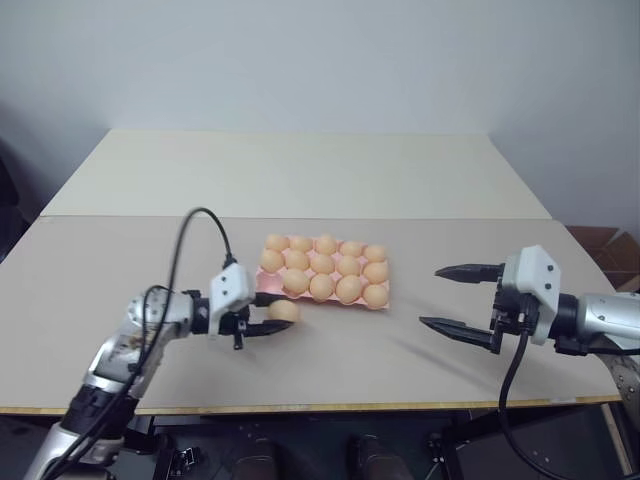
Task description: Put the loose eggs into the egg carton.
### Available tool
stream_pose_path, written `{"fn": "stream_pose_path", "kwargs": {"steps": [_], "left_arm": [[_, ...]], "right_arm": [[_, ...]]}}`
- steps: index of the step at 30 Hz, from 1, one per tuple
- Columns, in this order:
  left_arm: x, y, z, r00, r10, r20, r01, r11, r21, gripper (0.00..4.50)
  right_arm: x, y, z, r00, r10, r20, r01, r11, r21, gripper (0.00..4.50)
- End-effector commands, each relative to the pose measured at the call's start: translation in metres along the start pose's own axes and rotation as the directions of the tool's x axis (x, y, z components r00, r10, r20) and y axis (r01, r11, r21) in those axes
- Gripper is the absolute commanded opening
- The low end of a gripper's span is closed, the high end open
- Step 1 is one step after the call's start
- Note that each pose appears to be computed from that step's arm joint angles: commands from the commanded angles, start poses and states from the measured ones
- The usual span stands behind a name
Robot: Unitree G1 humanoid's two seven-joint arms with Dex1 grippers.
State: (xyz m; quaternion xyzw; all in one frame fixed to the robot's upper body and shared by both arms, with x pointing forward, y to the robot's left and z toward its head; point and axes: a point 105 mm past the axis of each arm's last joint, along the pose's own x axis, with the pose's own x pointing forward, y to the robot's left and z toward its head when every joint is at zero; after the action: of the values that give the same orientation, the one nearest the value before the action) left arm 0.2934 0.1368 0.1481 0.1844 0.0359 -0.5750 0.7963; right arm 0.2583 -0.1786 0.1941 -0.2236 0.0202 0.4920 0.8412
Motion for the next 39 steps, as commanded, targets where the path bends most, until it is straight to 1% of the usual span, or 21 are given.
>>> {"fn": "stream_pose_path", "kwargs": {"steps": [1,2,5,7,9,12,14,15,20,21,23,26,28,32,36,39], "left_arm": [[-0.012,0.019,0.025,0.993,0.089,0.078,-0.091,0.995,0.027,1.92],[-0.013,0.026,0.024,0.989,0.128,0.068,-0.13,0.991,0.028,1.92],[-0.008,0.052,0.004,0.955,0.293,-0.055,-0.29,0.956,0.048,1.92],[-0.004,0.062,-0.001,0.932,0.352,-0.083,-0.349,0.936,0.045,1.92],[0.0,0.067,-0.002,0.928,0.364,-0.082,-0.363,0.931,0.031,1.92],[0.007,0.066,0.0,0.938,0.339,-0.068,-0.338,0.941,0.018,1.92],[0.009,0.065,0.001,0.947,0.315,-0.061,-0.315,0.949,0.013,2.53],[0.009,0.064,0.001,0.95,0.307,-0.062,-0.307,0.952,0.012,2.72],[0.001,0.063,0.001,0.95,0.306,-0.07,-0.305,0.952,0.017,4.36],[0.0,0.064,0.002,0.948,0.311,-0.068,-0.31,0.95,0.024,4.49],[-0.01,0.064,0.005,0.941,0.334,-0.063,-0.331,0.942,0.046,4.49],[-0.028,0.062,0.014,0.936,0.351,-0.031,-0.35,0.936,0.038,4.49],[-0.04,0.057,0.02,0.937,0.35,-0.007,-0.349,0.937,0.027,4.49],[-0.077,0.039,0.028,0.946,0.324,0.012,-0.324,0.945,0.037,4.49],[-0.124,0.03,0.027,0.929,0.367,-0.05,-0.366,0.93,0.018,4.49],[-0.143,0.021,0.025,0.916,0.392,-0.087,-0.393,0.92,0.011,4.49]], "right_arm": [[0.001,-0.003,0.011,0.999,-0.008,0.037,0.01,0.999,-0.048,4.5],[0.001,-0.003,0.011,0.999,-0.008,0.039,0.01,0.999,-0.049,4.5],[0.002,-0.003,0.012,0.999,-0.011,0.043,0.014,0.999,-0.053,4.5],[0.002,-0.004,0.012,0.999,-0.014,0.043,0.017,0.998,-0.055,4.5],[0.001,-0.004,0.013,0.999,-0.017,0.043,0.02,0.998,-0.057,4.5],[0.001,-0.005,0.014,0.999,-0.023,0.044,0.025,0.998,-0.061,4.5],[0.0,-0.005,0.015,0.999,-0.027,0.044,0.03,0.998,-0.063,4.5],[0.0,-0.005,0.015,0.999,-0.029,0.044,0.032,0.998,-0.063,4.5],[-0.001,-0.005,0.014,0.998,-0.035,0.043,0.038,0.997,-0.063,4.5],[-0.001,-0.005,0.014,0.998,-0.036,0.043,0.038,0.997,-0.062,4.5],[-0.001,-0.005,0.014,0.998,-0.037,0.044,0.04,0.997,-0.061,4.5],[0.0,-0.004,0.013,0.998,-0.035,0.047,0.038,0.998,-0.056,4.5],[0.001,-0.004,0.013,0.998,-0.032,0.049,0.034,0.998,-0.053,4.5],[0.003,-0.005,0.013,0.998,-0.026,0.056,0.029,0.998,-0.05,4.5],[0.003,-0.005,0.008,0.998,-0.015,0.056,0.017,0.999,-0.034,4.5],[0.003,-0.004,0.005,0.999,-0.004,0.05,0.005,1.0,-0.023,4.5]]}}
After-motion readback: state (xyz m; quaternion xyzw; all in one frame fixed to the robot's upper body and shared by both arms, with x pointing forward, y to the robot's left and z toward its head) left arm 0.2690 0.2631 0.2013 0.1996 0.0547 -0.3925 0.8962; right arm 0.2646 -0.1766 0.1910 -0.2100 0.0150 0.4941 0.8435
